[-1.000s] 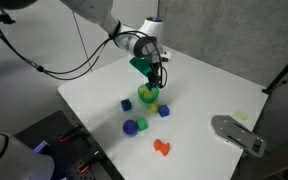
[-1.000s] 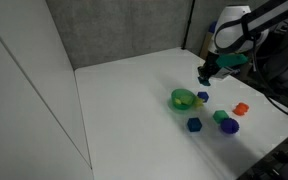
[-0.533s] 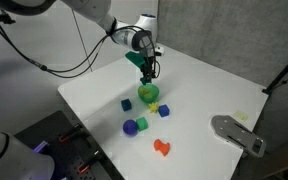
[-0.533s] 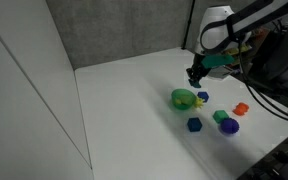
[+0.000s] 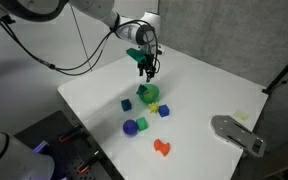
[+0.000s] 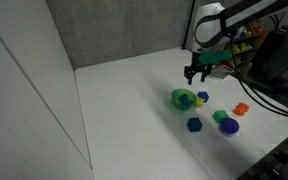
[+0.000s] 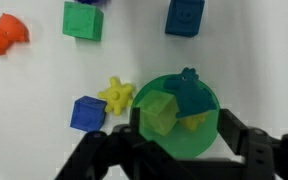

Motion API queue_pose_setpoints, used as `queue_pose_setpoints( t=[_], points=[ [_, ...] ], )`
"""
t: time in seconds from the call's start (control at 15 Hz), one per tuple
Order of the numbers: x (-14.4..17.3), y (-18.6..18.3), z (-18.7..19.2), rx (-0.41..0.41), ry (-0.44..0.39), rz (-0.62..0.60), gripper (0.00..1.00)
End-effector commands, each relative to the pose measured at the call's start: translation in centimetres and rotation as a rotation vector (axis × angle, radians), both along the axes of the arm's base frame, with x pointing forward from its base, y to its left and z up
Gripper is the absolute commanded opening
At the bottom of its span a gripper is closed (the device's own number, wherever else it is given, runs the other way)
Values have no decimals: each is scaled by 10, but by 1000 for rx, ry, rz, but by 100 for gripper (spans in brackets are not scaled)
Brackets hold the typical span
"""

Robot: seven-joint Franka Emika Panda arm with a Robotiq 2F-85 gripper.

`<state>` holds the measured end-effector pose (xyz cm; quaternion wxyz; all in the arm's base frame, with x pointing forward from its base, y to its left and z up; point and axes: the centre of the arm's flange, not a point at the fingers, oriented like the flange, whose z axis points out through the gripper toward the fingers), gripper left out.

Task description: Put the green toy animal in the bowl

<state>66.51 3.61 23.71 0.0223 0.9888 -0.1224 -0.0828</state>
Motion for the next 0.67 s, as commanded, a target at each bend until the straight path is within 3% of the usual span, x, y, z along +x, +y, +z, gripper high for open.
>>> queue_pose_setpoints(
  t=[0.0, 0.33, 0.6],
  points=[
    [9, -10, 26, 19, 20, -17, 100],
    [-5, -36, 66, 50, 35, -18, 100],
    [-27, -62, 102, 52, -16, 24, 100]
  ],
)
